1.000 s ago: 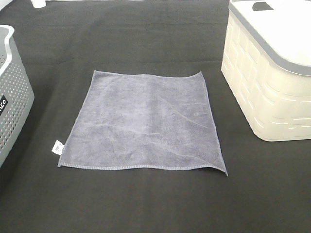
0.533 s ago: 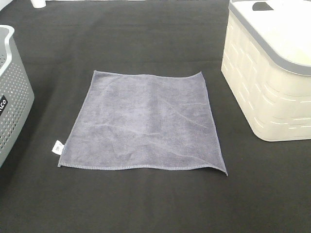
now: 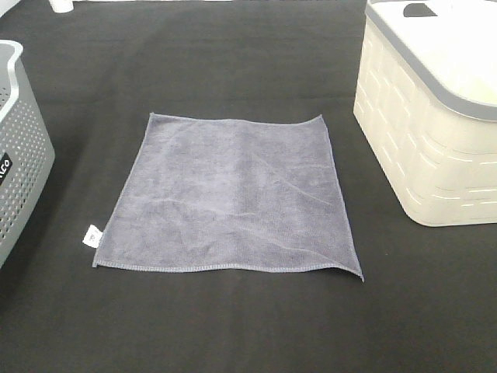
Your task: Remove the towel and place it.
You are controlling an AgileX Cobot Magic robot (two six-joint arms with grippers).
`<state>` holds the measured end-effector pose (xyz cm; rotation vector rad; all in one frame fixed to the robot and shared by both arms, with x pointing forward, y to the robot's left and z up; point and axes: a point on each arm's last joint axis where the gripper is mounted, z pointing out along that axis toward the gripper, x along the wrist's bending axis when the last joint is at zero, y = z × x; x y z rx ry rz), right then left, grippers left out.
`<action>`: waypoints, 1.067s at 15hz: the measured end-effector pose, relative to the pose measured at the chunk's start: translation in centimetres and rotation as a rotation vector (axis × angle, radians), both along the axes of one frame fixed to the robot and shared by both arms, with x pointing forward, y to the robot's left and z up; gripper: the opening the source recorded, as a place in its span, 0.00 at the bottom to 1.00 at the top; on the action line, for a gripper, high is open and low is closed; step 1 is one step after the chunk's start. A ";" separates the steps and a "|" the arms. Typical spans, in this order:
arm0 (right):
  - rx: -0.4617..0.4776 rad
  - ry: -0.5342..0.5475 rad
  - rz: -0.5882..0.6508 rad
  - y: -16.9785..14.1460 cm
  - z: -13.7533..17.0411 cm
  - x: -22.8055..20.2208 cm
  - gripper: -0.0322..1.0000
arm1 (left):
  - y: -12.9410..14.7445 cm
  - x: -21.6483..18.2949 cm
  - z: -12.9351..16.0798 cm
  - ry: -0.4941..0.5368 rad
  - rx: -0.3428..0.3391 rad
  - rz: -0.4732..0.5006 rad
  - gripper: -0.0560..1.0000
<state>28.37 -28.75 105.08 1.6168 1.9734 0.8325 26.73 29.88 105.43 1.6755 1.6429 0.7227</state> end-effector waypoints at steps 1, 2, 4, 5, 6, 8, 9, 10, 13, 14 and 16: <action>0.003 -0.013 0.000 -0.1 0.0 -0.3 0.75 | 0.0 0.0 0.0 0.000 0.000 0.000 0.76; 0.009 -0.035 0.000 -0.2 0.1 -0.7 0.75 | 0.0 0.0 0.0 0.000 0.000 0.000 0.76; 0.019 -0.091 0.003 -0.4 0.0 -1.6 0.75 | 0.0 -0.1 0.0 -0.006 -0.003 -0.001 0.76; 0.024 -0.118 0.017 -0.4 0.0 -2.0 0.75 | 0.0 -0.4 0.1 -0.025 -0.006 -0.001 0.76; 0.032 -0.139 0.032 -0.4 0.0 -2.3 0.75 | 0.1 -0.9 0.1 -0.060 -0.007 -0.003 0.76; 0.043 -0.194 0.056 -0.4 0.2 -3.1 0.75 | 0.3 -2.5 0.3 -0.159 -0.017 -0.004 0.76; 0.047 -0.226 0.064 -0.5 0.2 -3.5 0.75 | 0.4 -3.2 0.3 -0.204 -0.020 -0.006 0.76; 0.048 -0.257 0.068 -0.6 0.2 -4.0 0.75 | 0.3 -3.5 0.2 -0.219 -0.021 -0.012 0.76; 0.062 -0.331 0.067 -0.8 0.2 -5.1 0.75 | 0.3 -3.5 0.2 -0.225 0.002 -0.027 0.76; 0.061 -0.331 0.067 -0.9 0.2 -5.1 0.75 | 0.3 -3.5 0.2 -0.225 0.008 -0.030 0.76; 0.061 -0.331 0.067 -0.9 0.2 -5.1 0.75 | 0.3 -3.5 0.2 -0.225 0.014 -0.039 0.76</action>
